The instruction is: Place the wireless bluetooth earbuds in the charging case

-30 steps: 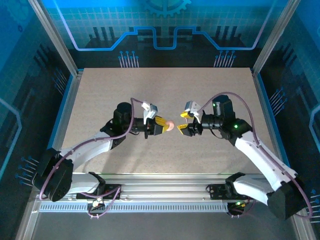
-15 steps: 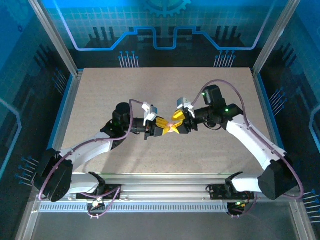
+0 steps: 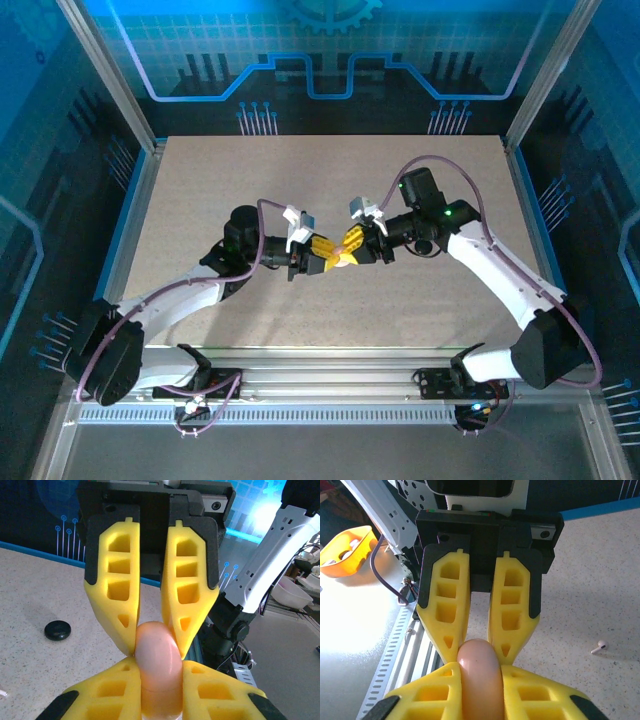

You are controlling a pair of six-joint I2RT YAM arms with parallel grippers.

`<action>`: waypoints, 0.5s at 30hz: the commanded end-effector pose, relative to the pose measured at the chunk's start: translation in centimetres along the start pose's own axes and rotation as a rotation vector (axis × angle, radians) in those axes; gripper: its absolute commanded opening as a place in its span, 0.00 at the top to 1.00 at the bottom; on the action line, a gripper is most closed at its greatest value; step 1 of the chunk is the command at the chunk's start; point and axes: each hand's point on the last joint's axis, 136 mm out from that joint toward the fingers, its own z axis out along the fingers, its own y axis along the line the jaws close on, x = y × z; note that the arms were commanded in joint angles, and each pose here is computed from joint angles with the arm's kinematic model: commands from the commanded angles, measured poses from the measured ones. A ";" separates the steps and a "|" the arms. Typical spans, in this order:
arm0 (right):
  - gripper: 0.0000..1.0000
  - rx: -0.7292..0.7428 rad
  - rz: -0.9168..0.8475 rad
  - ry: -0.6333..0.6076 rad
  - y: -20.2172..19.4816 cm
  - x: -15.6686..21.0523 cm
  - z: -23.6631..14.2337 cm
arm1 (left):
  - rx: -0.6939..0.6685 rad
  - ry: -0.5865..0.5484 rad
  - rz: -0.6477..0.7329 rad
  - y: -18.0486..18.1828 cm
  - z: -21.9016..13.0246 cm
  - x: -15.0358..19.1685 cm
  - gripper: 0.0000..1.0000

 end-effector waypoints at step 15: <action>0.86 0.053 -0.039 -0.035 1.2 -1.8 -1.6 | -0.013 -0.005 0.109 -0.7 0.0 0.4 0.46</action>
